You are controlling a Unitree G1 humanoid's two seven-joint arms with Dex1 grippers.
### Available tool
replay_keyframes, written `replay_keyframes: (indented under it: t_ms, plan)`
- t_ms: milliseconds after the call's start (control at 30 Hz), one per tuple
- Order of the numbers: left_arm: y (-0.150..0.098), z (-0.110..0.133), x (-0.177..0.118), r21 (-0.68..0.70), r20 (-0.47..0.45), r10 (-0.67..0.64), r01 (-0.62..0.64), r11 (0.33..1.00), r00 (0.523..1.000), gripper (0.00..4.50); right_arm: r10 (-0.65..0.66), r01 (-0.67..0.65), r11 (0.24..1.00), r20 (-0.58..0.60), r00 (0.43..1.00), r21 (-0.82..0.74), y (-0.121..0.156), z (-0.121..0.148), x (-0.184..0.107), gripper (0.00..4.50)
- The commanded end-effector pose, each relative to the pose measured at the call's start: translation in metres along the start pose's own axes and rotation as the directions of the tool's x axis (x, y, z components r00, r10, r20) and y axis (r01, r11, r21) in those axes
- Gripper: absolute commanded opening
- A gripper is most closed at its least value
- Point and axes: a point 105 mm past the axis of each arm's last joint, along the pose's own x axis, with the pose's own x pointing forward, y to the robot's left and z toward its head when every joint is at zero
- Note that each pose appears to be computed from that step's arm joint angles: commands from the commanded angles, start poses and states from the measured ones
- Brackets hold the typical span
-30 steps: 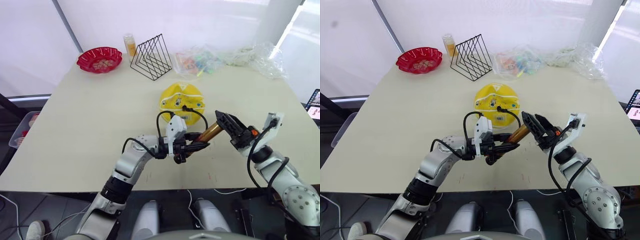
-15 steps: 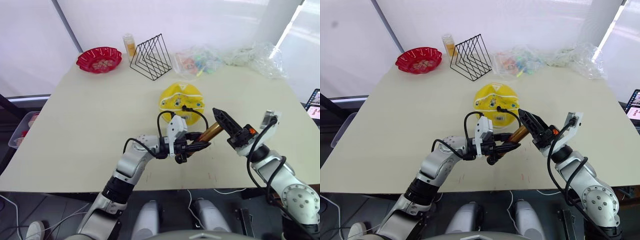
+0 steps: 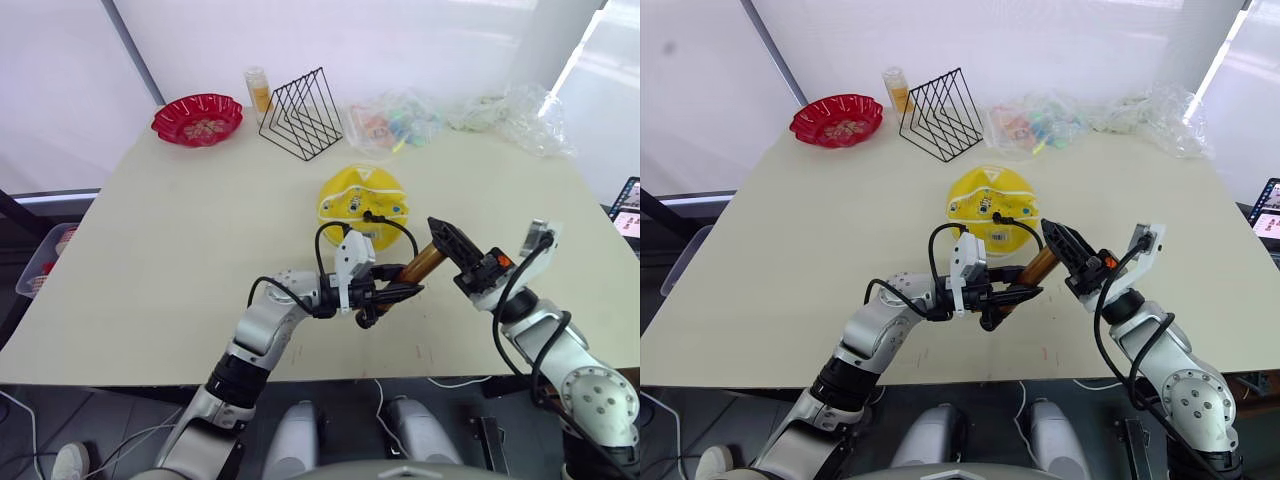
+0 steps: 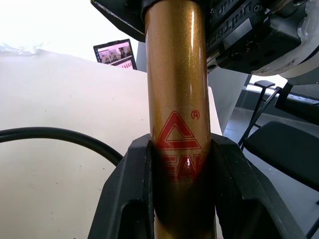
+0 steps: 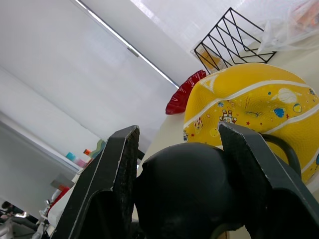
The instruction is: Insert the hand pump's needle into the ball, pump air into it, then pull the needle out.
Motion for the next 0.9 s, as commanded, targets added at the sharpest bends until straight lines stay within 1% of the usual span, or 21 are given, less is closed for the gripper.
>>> replay_keyframes:
  t_ms: [33,233,267,300,367,467,500,567,633,767,900]
  plan:
    - [0.0,0.002,0.001,0.007,0.007,-0.004,0.004,1.0,1.0,1.01,0.061,-0.06,0.997,0.02,0.998,-0.046,0.014,0.006,0.003,2.03]
    - [0.002,0.002,-0.004,-0.012,0.002,-0.008,0.008,1.0,1.0,1.01,0.065,-0.063,0.995,0.014,0.998,-0.077,0.013,0.006,0.004,2.03]
    - [0.004,0.002,-0.006,-0.01,-0.001,-0.006,0.006,1.0,1.0,2.02,0.077,-0.076,0.992,0.013,0.997,-0.096,0.015,0.007,0.004,2.03]
    - [0.006,0.002,-0.008,-0.007,-0.004,-0.002,0.002,1.0,1.0,2.48,0.086,-0.084,0.989,0.011,0.996,-0.124,0.015,0.008,0.005,2.03]
    - [0.007,0.002,-0.01,-0.004,-0.006,0.001,-0.001,1.0,1.0,3.1,0.094,-0.091,0.983,0.009,0.996,-0.157,0.016,0.008,0.005,2.03]
    - [0.009,-0.001,-0.02,0.015,-0.042,-0.023,0.024,1.0,0.999,4.31,0.15,-0.147,0.964,-0.006,0.989,-0.221,0.023,0.011,0.006,2.03]
    - [0.009,-0.003,-0.023,0.014,-0.052,-0.032,0.033,0.999,0.998,4.46,0.166,-0.164,0.957,-0.011,0.986,-0.237,0.025,0.011,0.006,2.03]
    - [0.008,-0.01,-0.027,0.03,-0.1,-0.051,0.054,0.998,0.994,4.46,0.199,-0.207,0.926,-0.058,0.978,-0.314,0.028,0.009,0.005,2.03]
    - [0.008,-0.013,-0.029,0.039,-0.119,-0.058,0.063,0.997,0.991,4.46,0.211,-0.225,0.911,-0.078,0.974,-0.346,0.029,0.008,0.005,2.03]
    - [0.001,-0.036,-0.031,0.017,-0.221,-0.087,0.093,0.995,0.971,4.46,0.243,-0.268,0.875,-0.112,0.963,-0.402,0.031,0.004,0.005,2.03]
    - [0.002,-0.052,-0.028,0.012,-0.262,-0.077,0.083,0.996,0.962,4.46,0.282,-0.315,0.835,-0.142,0.949,-0.451,0.036,-0.001,0.006,2.03]
